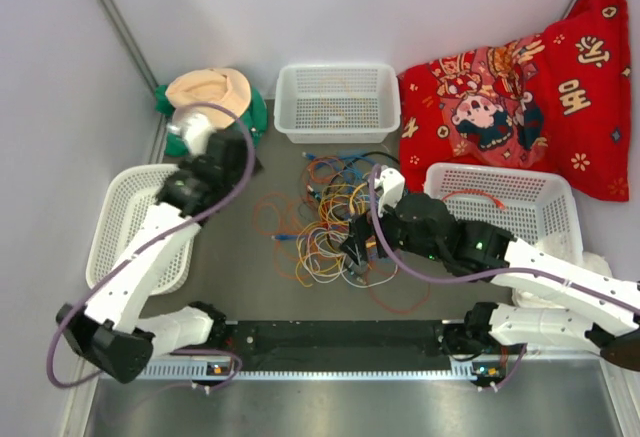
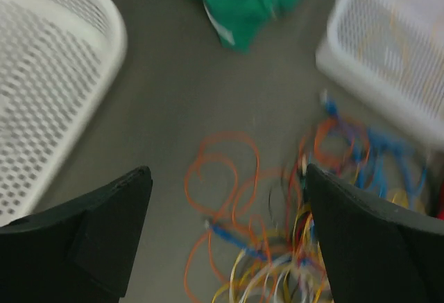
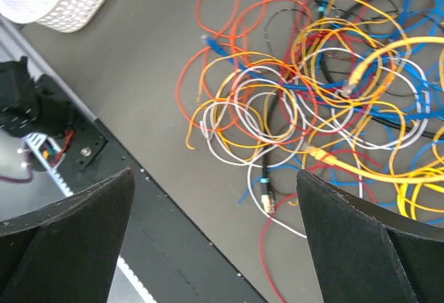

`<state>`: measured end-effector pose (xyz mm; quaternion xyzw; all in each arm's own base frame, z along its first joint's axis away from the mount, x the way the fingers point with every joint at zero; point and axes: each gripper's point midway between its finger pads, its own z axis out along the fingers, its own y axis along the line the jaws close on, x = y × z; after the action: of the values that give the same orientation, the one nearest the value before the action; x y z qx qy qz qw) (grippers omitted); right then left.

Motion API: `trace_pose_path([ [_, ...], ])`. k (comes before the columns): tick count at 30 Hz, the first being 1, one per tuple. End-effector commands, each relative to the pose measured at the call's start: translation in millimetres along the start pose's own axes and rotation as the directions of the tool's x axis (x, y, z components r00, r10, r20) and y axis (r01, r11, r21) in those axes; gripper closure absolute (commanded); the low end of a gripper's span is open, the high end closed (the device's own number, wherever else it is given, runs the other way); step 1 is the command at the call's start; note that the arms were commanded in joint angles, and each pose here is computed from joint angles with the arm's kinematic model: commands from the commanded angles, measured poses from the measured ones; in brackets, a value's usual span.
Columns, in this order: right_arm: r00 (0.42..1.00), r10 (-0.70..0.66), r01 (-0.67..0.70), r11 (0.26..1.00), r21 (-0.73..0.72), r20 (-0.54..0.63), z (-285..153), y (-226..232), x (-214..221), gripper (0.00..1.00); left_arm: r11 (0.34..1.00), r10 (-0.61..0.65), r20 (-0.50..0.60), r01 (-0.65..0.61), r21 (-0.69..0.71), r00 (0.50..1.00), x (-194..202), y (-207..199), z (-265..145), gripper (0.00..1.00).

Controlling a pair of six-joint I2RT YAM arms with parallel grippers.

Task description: Untangle the cables

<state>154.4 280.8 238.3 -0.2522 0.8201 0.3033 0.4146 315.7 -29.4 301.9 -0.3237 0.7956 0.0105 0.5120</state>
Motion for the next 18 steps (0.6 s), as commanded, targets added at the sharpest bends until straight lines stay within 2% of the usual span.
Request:
trace_pose_path([
  [1,0.999,0.009,-0.013,0.996,0.087,0.042,-6.8,-12.8,-14.9,0.01,0.953,0.114,-0.223,-0.043,0.300,0.968,109.4,-56.9,-25.8,0.04],
  [2,0.999,0.020,-0.024,0.995,0.098,0.041,-6.8,-15.0,-13.0,0.01,0.922,0.200,-0.254,-0.095,0.375,0.946,141.4,-66.7,-42.5,0.05],
  [5,0.999,0.035,-0.038,0.991,0.131,0.028,-6.4,-21.6,-6.0,0.01,0.832,0.370,-0.253,-0.198,0.518,0.894,195.7,-87.8,-78.2,0.04],
  [8,0.998,0.054,-0.056,0.988,0.144,0.021,-4.6,-23.8,-2.2,0.01,0.762,0.503,-0.244,-0.293,0.578,0.829,242.8,-91.1,-96.4,0.01],
  [9,0.998,0.059,-0.061,0.987,0.148,0.017,-3.4,-24.4,-0.6,0.02,0.747,0.533,-0.274,-0.294,0.596,0.800,256.7,-89.6,-100.7,0.01],
  [13,0.997,0.079,-0.077,0.985,0.156,-0.008,-0.5,-24.8,6.2,0.01,0.732,0.608,-0.350,-0.332,0.595,0.712,311.2,-71.3,-88.9,0.01],
  [15,0.996,0.091,-0.088,0.983,0.160,-0.009,-2.9,-25.4,7.3,0.01,0.747,0.588,-0.369,-0.308,0.589,0.720,323.7,-69.5,-84.0,0.02],
  [18,0.996,0.093,-0.090,0.981,0.172,-0.012,-7.5,-28.3,8.4,0.01,0.781,0.565,-0.385,-0.321,0.536,0.730,336.3,-53.2,-69.3,0.13],
])
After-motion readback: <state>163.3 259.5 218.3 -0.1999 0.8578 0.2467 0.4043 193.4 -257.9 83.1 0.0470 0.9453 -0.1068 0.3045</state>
